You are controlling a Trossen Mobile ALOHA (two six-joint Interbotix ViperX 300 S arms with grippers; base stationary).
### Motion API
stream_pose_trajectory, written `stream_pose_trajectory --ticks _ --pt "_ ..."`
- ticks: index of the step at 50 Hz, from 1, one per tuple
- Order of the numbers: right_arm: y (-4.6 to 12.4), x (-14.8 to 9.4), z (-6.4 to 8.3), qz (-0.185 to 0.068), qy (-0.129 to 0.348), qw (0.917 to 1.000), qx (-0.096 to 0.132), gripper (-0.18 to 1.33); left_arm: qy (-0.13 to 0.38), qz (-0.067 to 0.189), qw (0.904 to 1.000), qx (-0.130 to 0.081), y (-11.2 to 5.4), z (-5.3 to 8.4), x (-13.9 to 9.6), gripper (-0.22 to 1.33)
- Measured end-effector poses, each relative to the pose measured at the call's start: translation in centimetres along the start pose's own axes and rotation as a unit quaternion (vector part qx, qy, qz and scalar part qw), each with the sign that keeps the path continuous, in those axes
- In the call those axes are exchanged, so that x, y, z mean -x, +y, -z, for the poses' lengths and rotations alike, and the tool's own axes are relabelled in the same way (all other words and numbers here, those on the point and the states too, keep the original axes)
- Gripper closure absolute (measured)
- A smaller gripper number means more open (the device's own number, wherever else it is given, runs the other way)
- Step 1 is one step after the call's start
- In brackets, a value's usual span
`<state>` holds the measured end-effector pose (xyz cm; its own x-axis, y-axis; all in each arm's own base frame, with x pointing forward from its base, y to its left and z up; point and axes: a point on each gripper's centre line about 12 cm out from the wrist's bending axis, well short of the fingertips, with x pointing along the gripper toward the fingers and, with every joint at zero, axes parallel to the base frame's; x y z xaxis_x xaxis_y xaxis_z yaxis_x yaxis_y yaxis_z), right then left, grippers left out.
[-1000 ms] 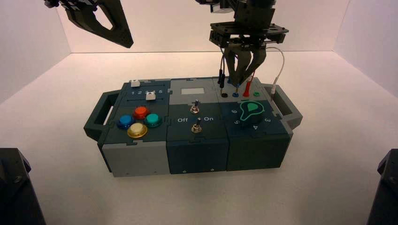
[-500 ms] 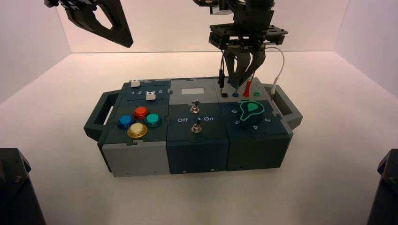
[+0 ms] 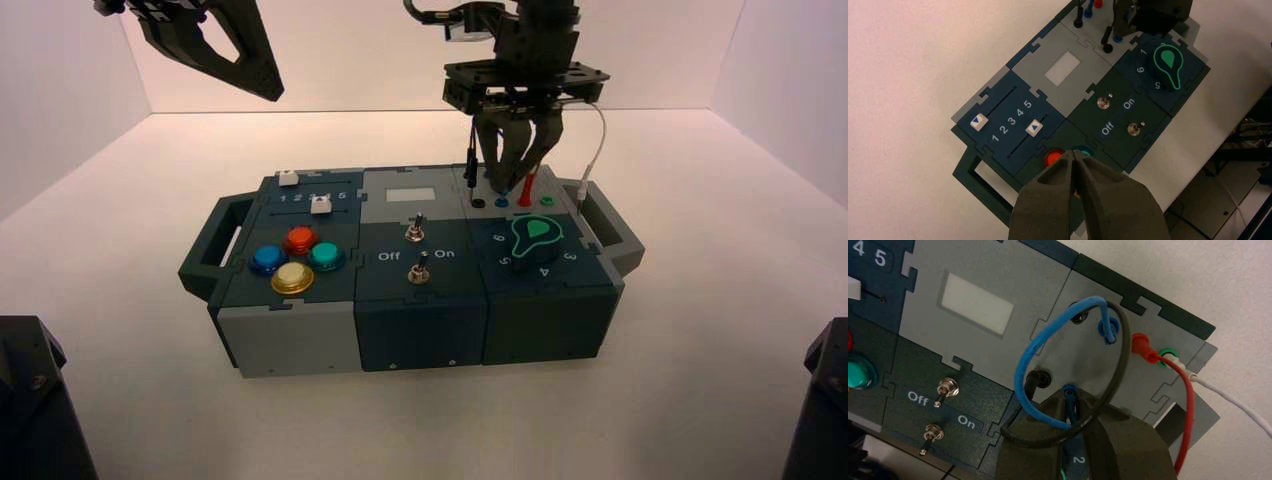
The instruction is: Insert the blue wire.
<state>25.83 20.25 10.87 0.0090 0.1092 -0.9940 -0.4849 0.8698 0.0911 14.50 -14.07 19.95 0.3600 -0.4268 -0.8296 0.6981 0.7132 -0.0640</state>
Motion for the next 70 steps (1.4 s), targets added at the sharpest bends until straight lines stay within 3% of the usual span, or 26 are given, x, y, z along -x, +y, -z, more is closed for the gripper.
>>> stream_pose_trajectory --ticks 39,42,43,44,50,56,70 --pt "0.0 -1.3 -0.5 0.002 0.021 0.9998 0.003 1.06 0.0 0.0 1.0 -0.001 0.0 0.0 0.0 1.28" --pt "0.0 -1.2 -0.5 0.002 0.023 0.9997 0.003 0.97 0.0 0.0 1.0 0.0 0.0 0.0 0.0 1.28" --pt "0.1 -1.2 -0.6 0.001 0.021 0.9998 0.003 0.81 0.0 0.0 1.0 0.0 0.0 0.0 0.0 1.28" --pt "0.0 -1.3 -0.6 0.002 0.023 0.9997 0.003 0.76 0.001 0.001 1.0 -0.001 0.0 0.0 0.0 1.28" --pt "0.1 -1.2 -1.0 0.002 0.026 0.9997 0.004 0.71 0.0 0.0 1.0 -0.001 0.0 0.0 0.0 1.28" --pt "0.2 -0.9 -0.9 0.002 0.029 0.9996 0.004 0.48 -0.004 0.0 1.0 -0.002 0.0 0.0 0.2 1.28" --pt "0.3 1.5 -0.7 0.004 0.026 0.9996 0.003 0.48 -0.006 0.0 1.0 -0.001 0.0 0.0 0.3 1.28"
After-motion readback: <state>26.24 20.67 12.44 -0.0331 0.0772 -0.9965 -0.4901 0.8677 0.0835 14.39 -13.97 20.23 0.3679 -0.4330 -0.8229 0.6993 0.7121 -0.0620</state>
